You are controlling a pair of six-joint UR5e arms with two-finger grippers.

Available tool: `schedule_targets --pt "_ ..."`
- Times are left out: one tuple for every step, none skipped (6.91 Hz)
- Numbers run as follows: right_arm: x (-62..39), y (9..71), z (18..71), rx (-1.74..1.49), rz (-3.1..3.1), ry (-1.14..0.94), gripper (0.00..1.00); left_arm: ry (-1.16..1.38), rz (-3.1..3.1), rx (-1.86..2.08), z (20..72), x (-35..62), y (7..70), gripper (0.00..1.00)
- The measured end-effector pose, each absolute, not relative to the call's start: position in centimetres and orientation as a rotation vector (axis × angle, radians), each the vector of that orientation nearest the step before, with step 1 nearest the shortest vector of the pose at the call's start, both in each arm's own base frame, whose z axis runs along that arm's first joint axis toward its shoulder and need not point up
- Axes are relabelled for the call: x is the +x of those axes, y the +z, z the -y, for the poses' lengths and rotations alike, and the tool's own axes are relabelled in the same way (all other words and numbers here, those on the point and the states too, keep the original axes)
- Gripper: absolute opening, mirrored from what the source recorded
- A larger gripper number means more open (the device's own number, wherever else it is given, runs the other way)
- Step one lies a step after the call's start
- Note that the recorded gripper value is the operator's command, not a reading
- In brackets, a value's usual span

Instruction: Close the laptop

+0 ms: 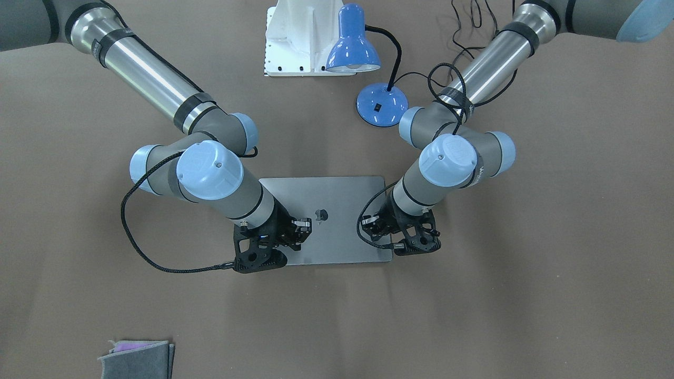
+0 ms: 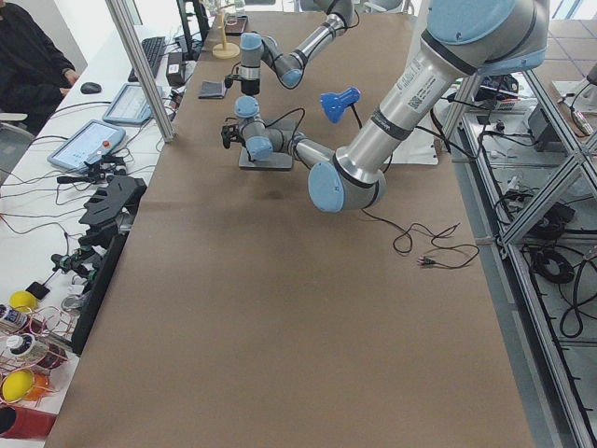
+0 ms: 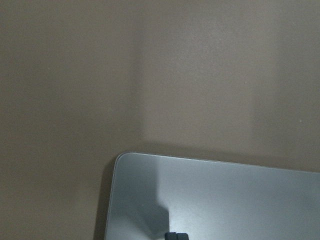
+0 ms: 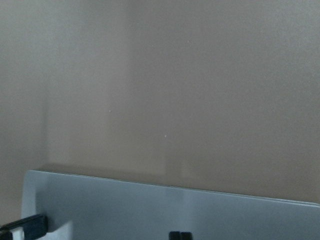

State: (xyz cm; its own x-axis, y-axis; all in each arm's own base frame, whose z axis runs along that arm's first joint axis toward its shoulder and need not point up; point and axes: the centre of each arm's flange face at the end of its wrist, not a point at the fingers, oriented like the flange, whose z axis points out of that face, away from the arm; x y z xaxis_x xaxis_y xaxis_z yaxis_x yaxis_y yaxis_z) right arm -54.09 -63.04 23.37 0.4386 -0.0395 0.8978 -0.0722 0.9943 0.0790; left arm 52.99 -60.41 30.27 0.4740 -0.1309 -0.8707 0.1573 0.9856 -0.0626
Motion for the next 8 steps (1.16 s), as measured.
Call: schedule_targets --pt "-53.3 23.0 63.5 0.108 1.128 0.021 0.0 -0.179 -1.057 0.033 60.3 53.3 30.4 0.0" --pt "-52.3 22.6 64.0 0.106 1.139 0.023 0.09 -0.182 -1.055 0.037 60.4 53.3 30.3 0.0" --pt "-50.9 22.2 64.7 0.102 1.151 0.027 0.99 -0.182 -1.063 0.032 60.5 53.2 29.8 0.16" --pt "-48.6 21.5 65.8 0.097 1.173 0.03 1.0 -0.178 -1.096 0.038 61.0 52.2 27.5 0.98" --pt "-45.7 21.1 66.3 0.095 1.196 0.029 1.0 -0.17 -1.125 0.046 61.0 51.2 25.6 0.99" --pt "-42.3 21.6 66.1 0.092 1.203 0.035 1.0 -0.166 -1.142 0.057 60.6 50.0 24.1 0.99" --pt "-38.4 22.5 66.0 0.089 1.192 0.051 1.0 -0.182 -1.133 0.059 60.6 48.0 23.1 0.99" --pt "-34.2 23.9 65.9 0.096 1.162 0.067 1.0 -0.223 -1.101 0.06 61.4 44.7 23.2 0.99"
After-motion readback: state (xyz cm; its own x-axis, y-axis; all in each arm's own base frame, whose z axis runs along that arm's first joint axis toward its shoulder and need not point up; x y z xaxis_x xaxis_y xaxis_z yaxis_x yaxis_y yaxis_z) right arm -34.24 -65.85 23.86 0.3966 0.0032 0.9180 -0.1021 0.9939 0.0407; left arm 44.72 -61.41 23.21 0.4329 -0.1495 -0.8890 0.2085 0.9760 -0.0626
